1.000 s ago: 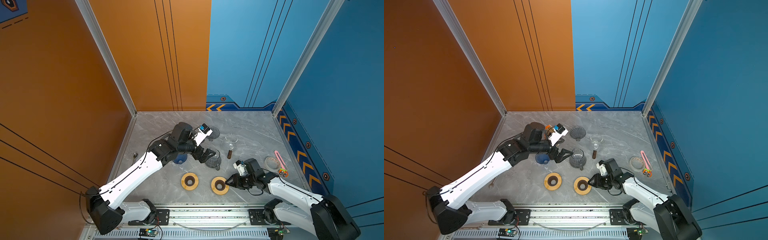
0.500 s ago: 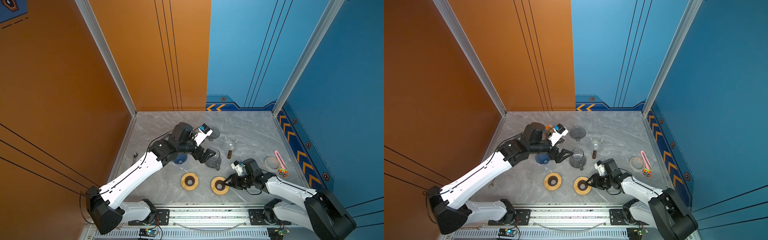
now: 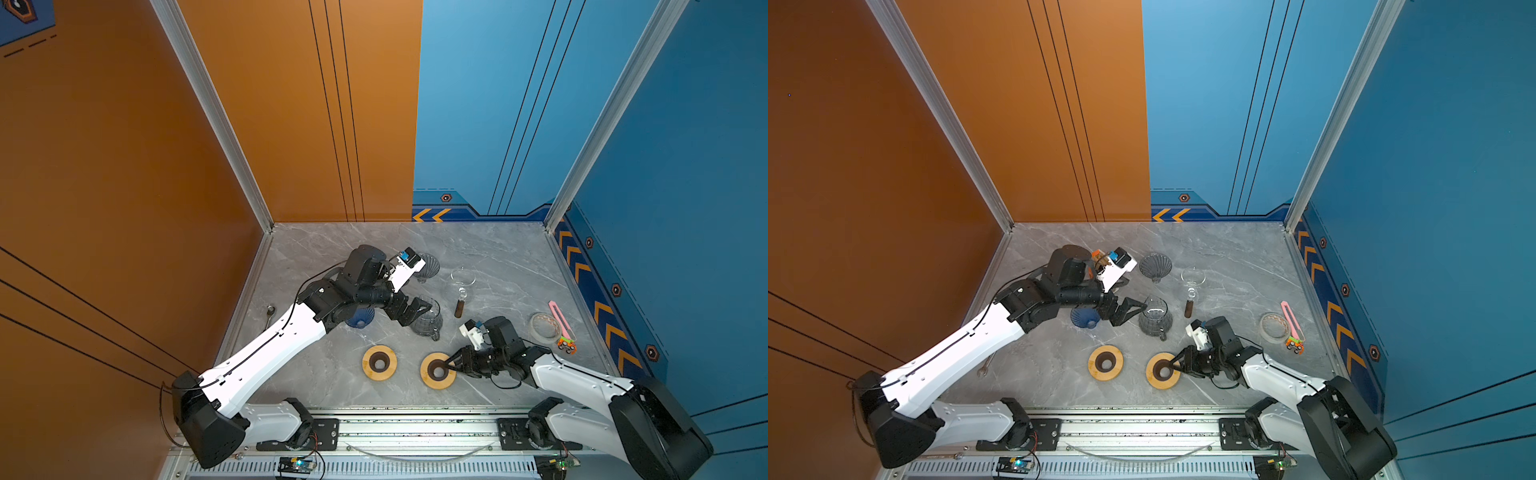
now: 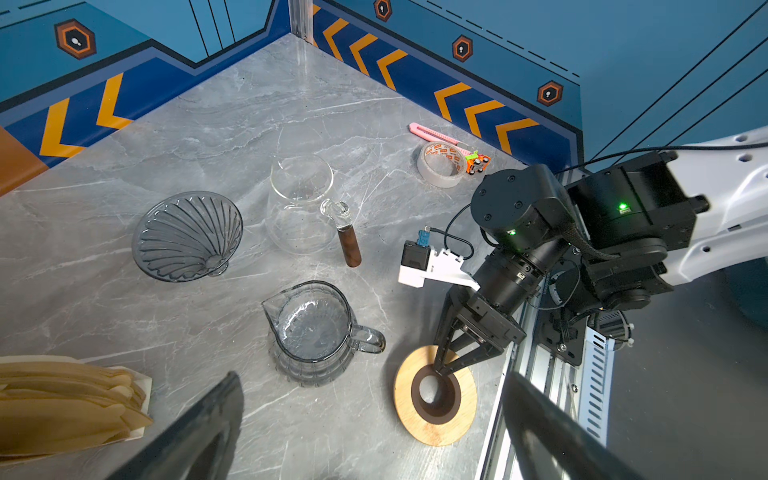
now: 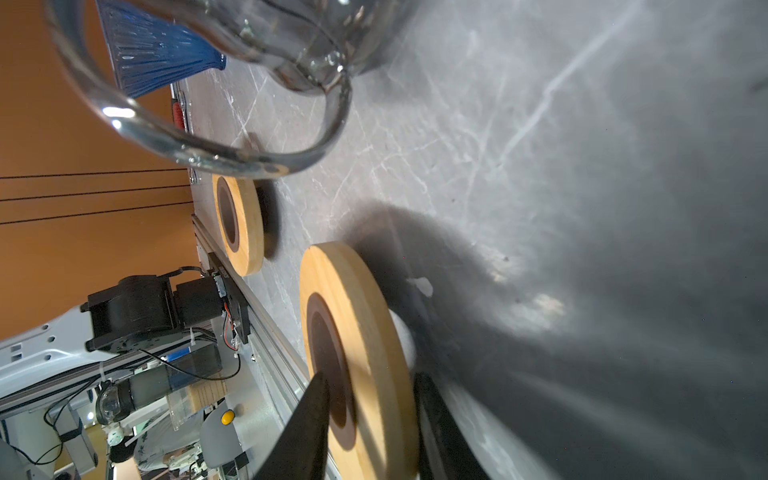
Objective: Place the coffee filter in the dripper
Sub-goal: 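Lower the right gripper onto the nearer wooden ring's rim and close it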
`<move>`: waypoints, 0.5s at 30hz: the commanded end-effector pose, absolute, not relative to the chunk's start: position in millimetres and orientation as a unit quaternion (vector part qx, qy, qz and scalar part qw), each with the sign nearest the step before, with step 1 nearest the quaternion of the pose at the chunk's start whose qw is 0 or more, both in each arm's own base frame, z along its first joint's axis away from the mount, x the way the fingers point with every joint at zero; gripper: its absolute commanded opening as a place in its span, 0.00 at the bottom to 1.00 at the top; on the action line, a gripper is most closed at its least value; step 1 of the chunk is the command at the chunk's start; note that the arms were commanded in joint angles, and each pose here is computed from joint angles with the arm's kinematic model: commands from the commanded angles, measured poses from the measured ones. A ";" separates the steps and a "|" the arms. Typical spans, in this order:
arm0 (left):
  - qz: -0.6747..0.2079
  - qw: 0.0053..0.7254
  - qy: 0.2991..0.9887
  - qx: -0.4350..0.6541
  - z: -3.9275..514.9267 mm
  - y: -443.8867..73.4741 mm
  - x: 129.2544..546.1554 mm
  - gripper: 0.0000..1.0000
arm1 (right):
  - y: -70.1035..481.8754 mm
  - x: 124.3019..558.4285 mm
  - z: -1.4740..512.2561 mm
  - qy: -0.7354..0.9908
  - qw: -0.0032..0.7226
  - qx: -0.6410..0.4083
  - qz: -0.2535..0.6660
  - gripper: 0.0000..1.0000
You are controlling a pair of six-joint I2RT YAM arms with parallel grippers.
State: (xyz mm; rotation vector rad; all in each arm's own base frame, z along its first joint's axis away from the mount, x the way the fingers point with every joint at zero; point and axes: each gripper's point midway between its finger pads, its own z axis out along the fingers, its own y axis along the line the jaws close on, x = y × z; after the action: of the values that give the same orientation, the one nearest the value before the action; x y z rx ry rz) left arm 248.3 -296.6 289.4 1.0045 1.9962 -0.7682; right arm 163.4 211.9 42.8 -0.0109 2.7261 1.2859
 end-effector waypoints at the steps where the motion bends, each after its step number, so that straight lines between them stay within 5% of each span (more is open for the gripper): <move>1: -0.303 0.383 0.779 0.393 298.1 -299.1 245.1 0.98 | 215.4 162.3 47.0 0.901 0.069 -0.011 0.428 0.33; 15: -0.299 0.389 0.776 0.398 300.7 -299.2 241.3 0.98 | 218.9 164.8 51.4 0.914 0.088 -0.022 0.395 0.26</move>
State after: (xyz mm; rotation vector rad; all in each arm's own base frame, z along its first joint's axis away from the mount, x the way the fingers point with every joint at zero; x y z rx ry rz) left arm 245.5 -299.2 289.0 1.0137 1.9933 -0.7635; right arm 158.1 218.9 43.1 -0.0721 2.7386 1.2162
